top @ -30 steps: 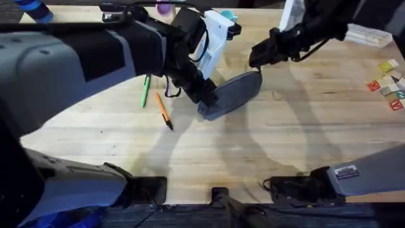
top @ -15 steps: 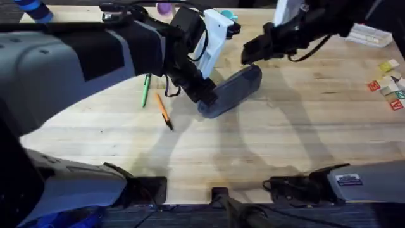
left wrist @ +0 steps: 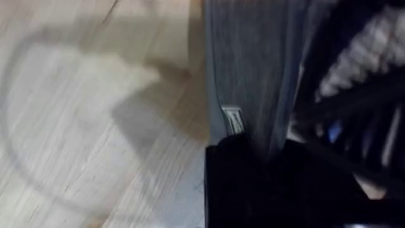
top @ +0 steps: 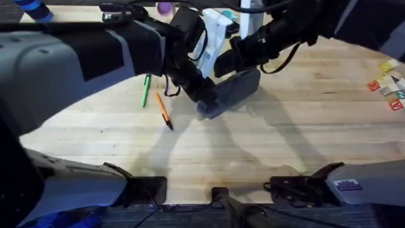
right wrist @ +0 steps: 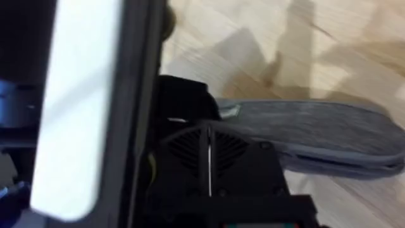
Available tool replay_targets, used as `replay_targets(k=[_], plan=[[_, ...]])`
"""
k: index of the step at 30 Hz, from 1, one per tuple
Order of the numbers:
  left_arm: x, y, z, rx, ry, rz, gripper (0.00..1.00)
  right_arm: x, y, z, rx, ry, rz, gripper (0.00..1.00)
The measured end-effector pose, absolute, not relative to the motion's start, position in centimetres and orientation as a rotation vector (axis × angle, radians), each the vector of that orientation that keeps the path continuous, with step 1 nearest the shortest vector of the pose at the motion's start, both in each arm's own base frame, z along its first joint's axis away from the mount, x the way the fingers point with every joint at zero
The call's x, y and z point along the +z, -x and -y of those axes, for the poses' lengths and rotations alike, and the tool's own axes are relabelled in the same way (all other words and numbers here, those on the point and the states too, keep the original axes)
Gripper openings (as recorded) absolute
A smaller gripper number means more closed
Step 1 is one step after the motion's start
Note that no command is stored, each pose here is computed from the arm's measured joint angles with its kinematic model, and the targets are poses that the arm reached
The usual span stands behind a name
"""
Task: Unzip the bag, pick up the pens from the table one at a time and place them inside, then zip the bag closed.
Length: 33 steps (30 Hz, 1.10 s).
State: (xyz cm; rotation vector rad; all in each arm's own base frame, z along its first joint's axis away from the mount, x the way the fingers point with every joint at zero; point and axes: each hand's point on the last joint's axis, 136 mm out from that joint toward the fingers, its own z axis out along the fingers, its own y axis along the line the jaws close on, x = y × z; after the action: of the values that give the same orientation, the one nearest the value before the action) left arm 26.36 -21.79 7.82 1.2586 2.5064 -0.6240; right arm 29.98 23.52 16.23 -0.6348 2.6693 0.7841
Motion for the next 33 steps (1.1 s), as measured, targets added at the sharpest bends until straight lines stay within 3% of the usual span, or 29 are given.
replay_targets(k=[18,26,28,29,30,33], plan=[[7.9,-26.6,21.7,-0.628,-1.228,-2.520,0.043,16.1,-29.7,-23.7,0.696,0.588,-2.695,0.032],[7.8,-26.5,21.7,-0.622,-1.246,-2.511,0.043,17.4,-27.5,-21.3,0.585,0.550,-2.742,0.038],[7.8,-26.5,21.7,-0.621,-1.248,-2.510,0.043,18.1,-26.9,-20.5,0.556,0.537,-2.744,0.228],[7.8,-26.5,21.7,-0.621,-1.248,-2.509,0.043,19.0,-25.6,-19.3,0.517,0.526,-2.755,0.646],[7.8,-26.5,21.7,-0.621,-1.248,-2.509,0.043,20.2,-23.7,-17.2,0.451,0.468,-2.780,0.997],[7.8,-26.5,21.7,-0.621,-1.248,-2.509,0.043,21.4,-23.2,-16.0,0.416,0.377,-2.754,0.997]])
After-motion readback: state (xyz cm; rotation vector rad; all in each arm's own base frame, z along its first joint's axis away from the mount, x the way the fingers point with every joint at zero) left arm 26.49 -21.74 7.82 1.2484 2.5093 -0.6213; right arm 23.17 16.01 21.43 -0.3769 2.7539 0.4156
